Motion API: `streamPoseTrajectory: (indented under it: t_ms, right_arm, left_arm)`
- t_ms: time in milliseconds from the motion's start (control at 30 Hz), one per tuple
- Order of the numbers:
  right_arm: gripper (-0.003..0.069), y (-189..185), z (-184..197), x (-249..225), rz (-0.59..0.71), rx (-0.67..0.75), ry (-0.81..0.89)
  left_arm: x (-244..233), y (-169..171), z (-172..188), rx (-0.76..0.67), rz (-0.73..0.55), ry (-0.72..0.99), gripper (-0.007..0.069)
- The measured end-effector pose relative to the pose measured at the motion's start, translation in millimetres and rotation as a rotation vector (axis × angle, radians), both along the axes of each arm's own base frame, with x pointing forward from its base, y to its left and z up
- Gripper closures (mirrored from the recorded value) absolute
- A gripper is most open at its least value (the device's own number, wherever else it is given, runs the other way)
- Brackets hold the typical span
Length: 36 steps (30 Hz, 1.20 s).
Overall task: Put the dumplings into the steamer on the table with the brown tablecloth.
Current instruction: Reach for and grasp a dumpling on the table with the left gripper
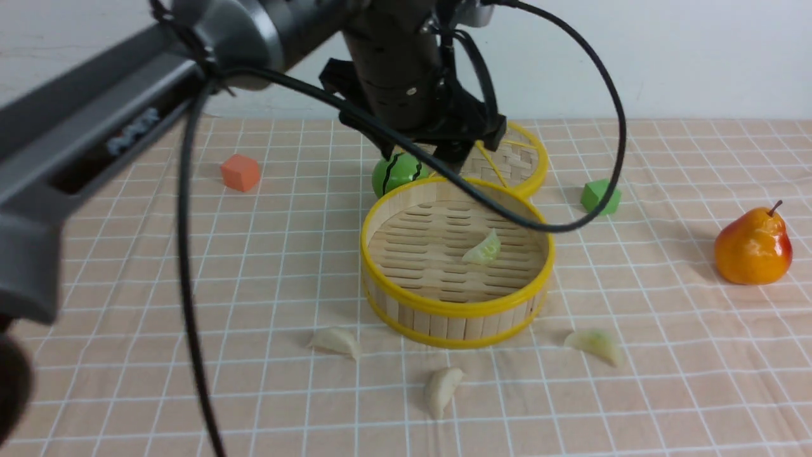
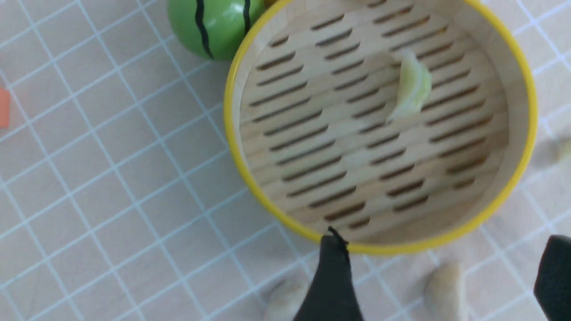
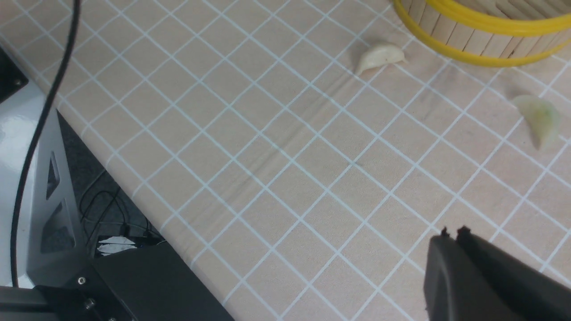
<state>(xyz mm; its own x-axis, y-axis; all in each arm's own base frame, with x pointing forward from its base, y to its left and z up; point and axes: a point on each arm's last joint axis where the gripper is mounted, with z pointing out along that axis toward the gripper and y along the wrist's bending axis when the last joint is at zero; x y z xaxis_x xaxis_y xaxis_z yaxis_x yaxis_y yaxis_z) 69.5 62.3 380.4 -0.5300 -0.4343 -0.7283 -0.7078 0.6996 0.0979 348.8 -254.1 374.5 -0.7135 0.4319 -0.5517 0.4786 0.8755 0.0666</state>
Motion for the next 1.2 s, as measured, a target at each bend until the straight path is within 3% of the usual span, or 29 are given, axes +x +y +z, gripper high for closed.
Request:
streamPoseTrajectory:
  t_ms: [133, 367, 567, 800, 1067, 1167, 1200]
  right_arm:
    - [0.0645, 1, 1, -1, 0.007, 0.016, 0.006]
    - [0.064, 3, 1, -2, 0.018, 0.041, 0.018]
    - [0.0635, 3, 1, -2, 0.02, 0.043, 0.021]
    - [0.0628, 3, 1, -2, 0.02, 0.043, 0.022]
    - [0.0627, 3, 1, -2, 0.02, 0.043, 0.022]
    - [0.0627, 3, 1, -2, 0.02, 0.043, 0.022]
    - [0.0627, 3, 1, -2, 0.02, 0.043, 0.021]
  left_arm:
    - [-31, 24, -15, 0.13, -0.101, 0.072, 0.0072]
    - [-38, 55, -94, 0.311, -0.185, 0.28, 0.0072]
    - [-6, 78, -132, 0.287, -0.155, 0.291, 0.0072]
    - [11, 68, -174, 0.314, -0.403, 0.282, 0.0072]
    - [23, 58, -202, 0.296, -0.471, 0.24, 0.0077]
    - [24, 58, -207, 0.296, -0.466, 0.244, 0.0123]
    - [24, 58, -207, 0.294, -0.443, 0.253, 0.0185]
